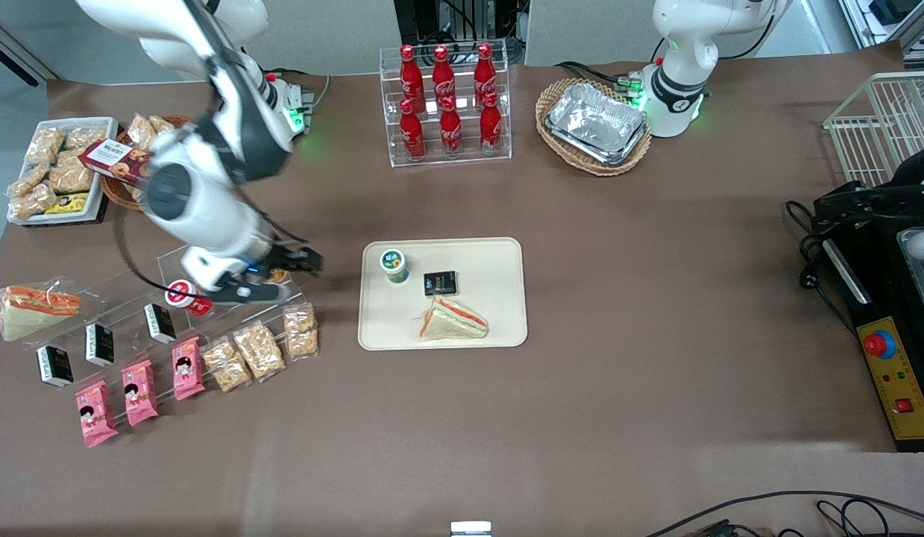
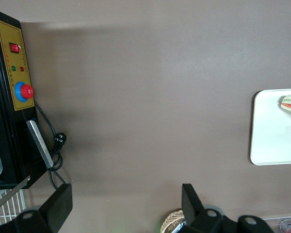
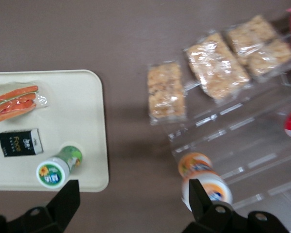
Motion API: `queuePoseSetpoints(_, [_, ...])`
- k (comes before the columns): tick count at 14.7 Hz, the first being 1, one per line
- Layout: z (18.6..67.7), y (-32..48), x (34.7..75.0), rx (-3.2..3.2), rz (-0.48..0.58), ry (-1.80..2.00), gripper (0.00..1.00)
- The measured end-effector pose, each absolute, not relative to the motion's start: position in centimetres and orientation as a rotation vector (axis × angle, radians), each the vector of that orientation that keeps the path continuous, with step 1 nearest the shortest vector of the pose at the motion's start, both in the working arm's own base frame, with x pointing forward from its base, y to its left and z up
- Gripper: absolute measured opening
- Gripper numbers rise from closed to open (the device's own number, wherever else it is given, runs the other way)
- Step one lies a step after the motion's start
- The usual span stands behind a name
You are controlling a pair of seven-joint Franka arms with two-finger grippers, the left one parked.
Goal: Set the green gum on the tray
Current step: 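Open the right gripper and withdraw it back toward the rack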
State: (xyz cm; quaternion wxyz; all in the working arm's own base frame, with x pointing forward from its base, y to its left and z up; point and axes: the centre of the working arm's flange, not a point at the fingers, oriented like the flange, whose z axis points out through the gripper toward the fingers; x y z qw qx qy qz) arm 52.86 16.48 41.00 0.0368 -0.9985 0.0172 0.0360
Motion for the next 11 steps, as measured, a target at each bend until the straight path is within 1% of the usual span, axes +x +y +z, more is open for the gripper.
queuePoseSetpoints(3, [46.5, 11.4, 52.6, -3.051, 0.175, 0.074, 1.0])
queuePoseSetpoints(5, [49.5, 7.8, 53.0, -3.041, 0.199, 0.071, 1.0])
queuePoseSetpoints(9, [53.7, 0.8, 53.9, -3.034, 0.178, 0.077, 1.0])
queuePoseSetpoints(11, [55.6, -0.6, 53.9, -3.049, 0.172, 0.081, 1.0])
